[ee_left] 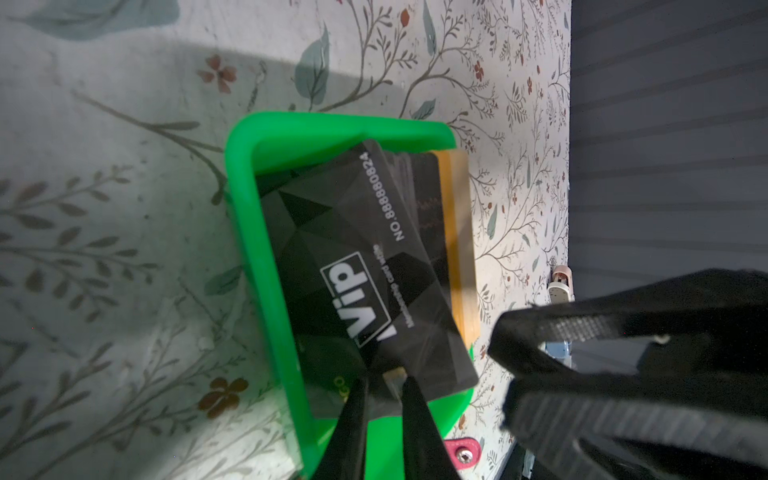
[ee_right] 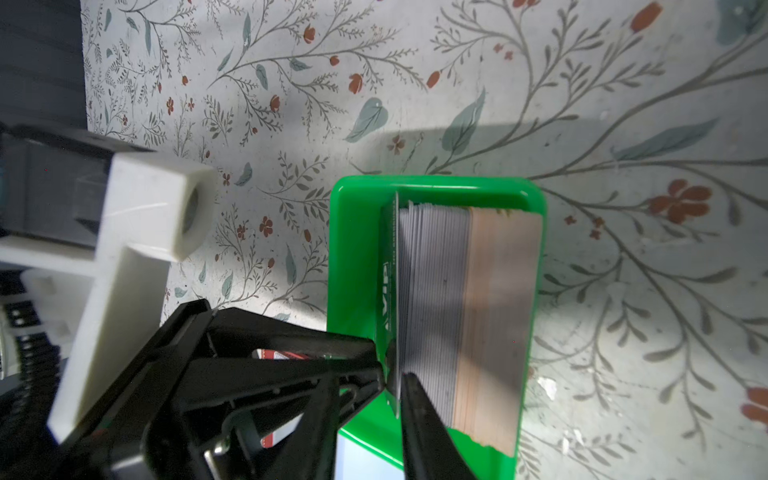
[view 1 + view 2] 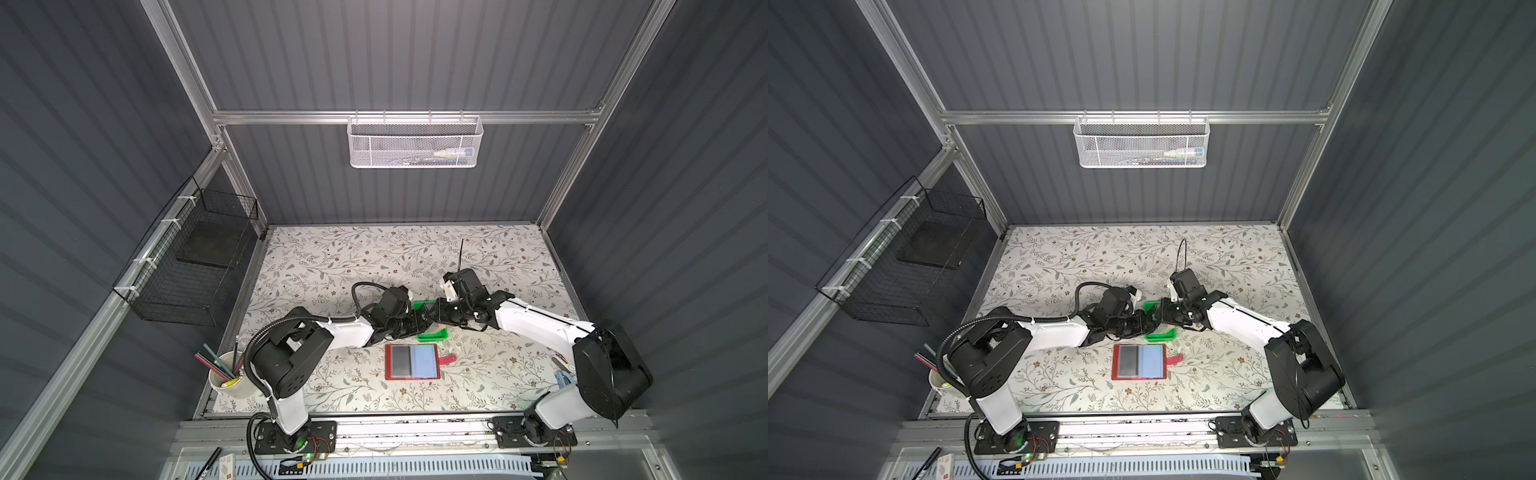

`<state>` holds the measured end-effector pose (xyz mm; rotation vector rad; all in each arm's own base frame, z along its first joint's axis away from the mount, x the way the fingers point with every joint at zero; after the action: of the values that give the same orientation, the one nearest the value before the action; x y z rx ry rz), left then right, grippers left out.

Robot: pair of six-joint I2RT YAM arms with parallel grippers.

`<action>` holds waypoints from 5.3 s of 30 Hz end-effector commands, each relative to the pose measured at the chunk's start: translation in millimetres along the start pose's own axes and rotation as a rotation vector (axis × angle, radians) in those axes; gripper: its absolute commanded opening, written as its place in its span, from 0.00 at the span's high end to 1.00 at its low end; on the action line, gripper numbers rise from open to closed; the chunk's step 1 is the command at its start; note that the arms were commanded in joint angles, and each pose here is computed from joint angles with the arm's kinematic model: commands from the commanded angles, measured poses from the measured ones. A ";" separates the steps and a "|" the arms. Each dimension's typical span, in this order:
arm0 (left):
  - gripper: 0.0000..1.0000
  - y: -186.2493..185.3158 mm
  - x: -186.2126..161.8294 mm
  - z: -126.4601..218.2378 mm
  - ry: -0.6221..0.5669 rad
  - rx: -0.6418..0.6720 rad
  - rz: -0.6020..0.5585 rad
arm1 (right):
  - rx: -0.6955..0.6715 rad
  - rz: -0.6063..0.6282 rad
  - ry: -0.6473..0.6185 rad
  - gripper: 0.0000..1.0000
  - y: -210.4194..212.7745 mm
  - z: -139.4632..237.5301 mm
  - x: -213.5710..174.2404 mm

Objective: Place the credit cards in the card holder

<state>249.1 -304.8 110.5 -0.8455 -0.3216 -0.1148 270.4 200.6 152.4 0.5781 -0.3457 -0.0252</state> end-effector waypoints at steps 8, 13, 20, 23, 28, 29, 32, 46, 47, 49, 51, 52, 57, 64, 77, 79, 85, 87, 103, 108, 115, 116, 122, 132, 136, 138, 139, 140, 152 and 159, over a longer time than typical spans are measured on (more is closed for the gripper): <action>0.82 6.1 -2.6 -2.3 0.010 0.008 0.017 | -0.026 -0.010 0.031 0.80 -6.2 -12.5 -10.9; 0.82 2.9 -2.0 1.7 0.006 0.003 0.012 | -0.041 -0.009 0.015 0.88 -7.0 -9.9 -10.8; 0.82 -9.5 2.2 15.7 -0.023 -0.027 0.003 | -0.042 -0.008 -0.018 0.98 -5.1 2.6 -11.2; 0.82 -15.8 3.2 26.7 -0.032 -0.039 -0.009 | -0.034 -0.013 -0.032 1.00 -4.7 9.2 -12.9; 0.82 -20.2 -2.6 41.1 -0.024 -0.079 -0.009 | -0.016 -0.022 -0.054 1.00 -5.7 23.0 -19.9; 0.82 -20.8 -4.1 43.3 -0.022 -0.088 -0.010 | -0.017 -0.027 -0.057 1.00 -7.2 24.5 -22.1; 0.82 -17.9 -9.7 48.5 -0.019 -0.089 -0.007 | -0.013 -0.035 -0.050 0.96 -9.5 25.9 -26.9; 0.82 -12.9 -8.7 49.2 -0.013 -0.036 -0.030 | -0.148 -0.001 -0.081 0.67 -24.6 37.5 -35.3; 0.82 -12.8 -6.7 48.2 -0.013 -0.030 -0.033 | -0.158 -0.002 -0.084 0.64 -26.7 37.8 -35.5; 0.82 -12.1 -3.4 46.1 -0.009 -0.025 -0.036 | -0.169 -0.005 -0.083 0.60 -29.8 38.0 -35.7; 0.82 -12.9 0.9 43.4 -0.001 -0.025 -0.041 | -0.178 -0.009 -0.080 0.51 -33.4 36.6 -35.5; 0.82 -13.3 1.8 41.2 0.005 -0.023 -0.044 | -0.179 -0.010 -0.074 0.48 -34.5 35.4 -35.4; 0.82 -9.6 6.2 30.2 0.011 -0.004 -0.040 | -0.169 -0.010 -0.047 0.31 -34.0 29.6 -33.8; 0.82 -7.9 11.6 17.9 0.020 -0.003 -0.039 | -0.142 -0.011 -0.023 0.18 -29.7 19.0 -29.5; 0.83 4.4 11.2 1.4 0.049 0.029 -0.034 | -0.133 -0.013 0.024 0.12 -26.0 -5.1 -19.8; 0.83 5.5 10.6 -0.1 0.052 0.032 -0.033 | -0.132 -0.012 0.030 0.12 -26.1 -8.4 -19.2; 0.83 5.3 11.3 0.8 0.050 0.032 -0.033 | -0.133 -0.013 0.041 0.12 -27.6 -13.6 -20.3; 0.83 4.8 11.4 1.5 0.049 0.031 -0.034 | -0.131 -0.013 0.041 0.12 -28.0 -14.3 -20.6; 0.87 4.7 10.5 8.2 0.040 0.043 -0.028 | -0.186 -0.039 0.038 0.11 -30.7 -20.6 -14.7; 0.87 7.0 8.6 10.4 0.041 0.053 -0.029 | -0.222 -0.041 0.027 0.11 -34.0 -17.7 -13.4; 0.85 9.8 7.9 9.8 0.044 0.060 -0.028 | -0.230 -0.032 0.015 0.12 -34.5 -11.3 -7.2; 0.85 10.8 6.9 8.9 0.047 0.062 -0.025 | -0.232 -0.030 0.013 0.12 -34.5 -11.0 -5.9; 0.83 13.0 4.9 7.1 0.049 0.055 -0.016 | -0.244 -0.024 0.006 0.12 -36.8 -7.5 0.4; 0.81 15.0 3.9 -0.3 0.059 0.029 0.004 | -0.221 -0.005 -0.012 0.12 -28.7 7.0 6.4; 0.81 15.1 4.5 -2.9 0.060 0.022 0.009 | -0.177 -0.016 -0.013 0.14 -22.5 16.5 3.5; 0.82 13.9 5.3 -2.7 0.058 0.017 0.007 | -0.146 -0.031 -0.017 0.20 -19.0 20.7 1.4; 0.82 14.3 5.1 -2.9 0.059 0.019 0.009 | -0.124 -0.043 -0.017 0.30 -17.1 22.6 -0.1; 0.82 14.1 5.2 -2.9 0.059 0.018 0.008 | -0.092 -0.049 -0.027 0.38 -13.6 23.4 0.2; 0.82 14.3 3.9 -1.8 0.059 0.014 0.010 | -0.037 -0.061 0.013 0.71 -0.6 4.1 0.1; 0.83 15.7 3.7 -1.9 0.057 0.016 0.012 | -0.040 -0.050 0.035 0.76 3.6 -6.9 -1.7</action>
<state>257.7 -300.4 109.6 -0.8403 -0.2919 -0.1406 266.2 200.0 143.5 0.5251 -0.2898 -0.0767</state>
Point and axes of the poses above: each gripper's point midway between its finger pads, its own z axis back along the fingers, its own y axis along the line the jaws close on, x = y × z, the point moved 8 cm from there along z, back along the fingers, and after that the axes turned 3 degrees about -z, right-handed, at the moved point
